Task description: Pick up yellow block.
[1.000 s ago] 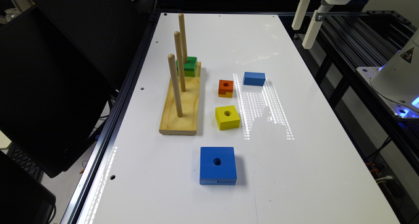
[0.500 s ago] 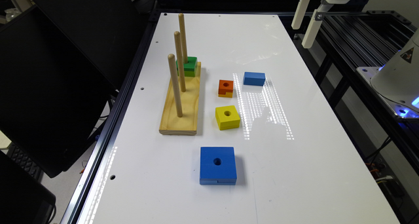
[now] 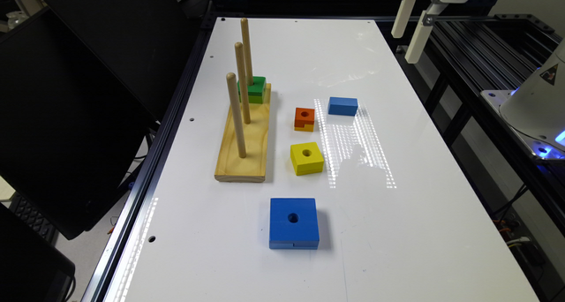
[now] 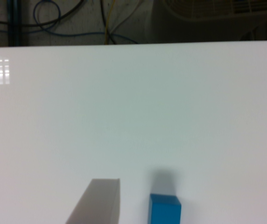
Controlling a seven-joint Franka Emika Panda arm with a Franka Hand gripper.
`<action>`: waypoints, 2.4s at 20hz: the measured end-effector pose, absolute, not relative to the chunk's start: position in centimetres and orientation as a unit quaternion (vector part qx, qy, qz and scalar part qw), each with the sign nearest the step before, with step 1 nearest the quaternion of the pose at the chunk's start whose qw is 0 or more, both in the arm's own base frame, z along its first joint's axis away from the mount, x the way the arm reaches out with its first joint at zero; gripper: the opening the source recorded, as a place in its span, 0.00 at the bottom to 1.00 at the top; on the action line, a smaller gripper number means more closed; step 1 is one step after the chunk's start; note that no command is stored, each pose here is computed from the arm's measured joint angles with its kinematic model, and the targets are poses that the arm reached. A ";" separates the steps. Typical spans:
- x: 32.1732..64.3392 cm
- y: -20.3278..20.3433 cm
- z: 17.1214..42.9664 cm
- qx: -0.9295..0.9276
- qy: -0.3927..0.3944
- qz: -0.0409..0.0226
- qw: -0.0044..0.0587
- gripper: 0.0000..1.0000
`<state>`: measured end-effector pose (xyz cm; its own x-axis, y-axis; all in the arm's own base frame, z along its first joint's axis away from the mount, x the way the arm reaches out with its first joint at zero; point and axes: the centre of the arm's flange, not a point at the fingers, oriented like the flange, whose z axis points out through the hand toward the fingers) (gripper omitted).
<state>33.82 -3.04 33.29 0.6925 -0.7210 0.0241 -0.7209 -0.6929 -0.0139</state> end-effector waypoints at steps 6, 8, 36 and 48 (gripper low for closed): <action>36.3 -3.6 32.9 -0.919 0.394 -0.016 0.002 1.00; 37.3 -3.7 32.7 -0.919 0.395 -0.015 0.002 1.00; 44.6 -2.0 32.6 -0.923 0.384 -0.014 0.002 1.00; 46.8 1.8 32.3 -0.923 0.386 -0.014 0.004 1.00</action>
<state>46.80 1.82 32.32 0.7023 -0.7116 0.0220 -0.7114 -0.7026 -0.0183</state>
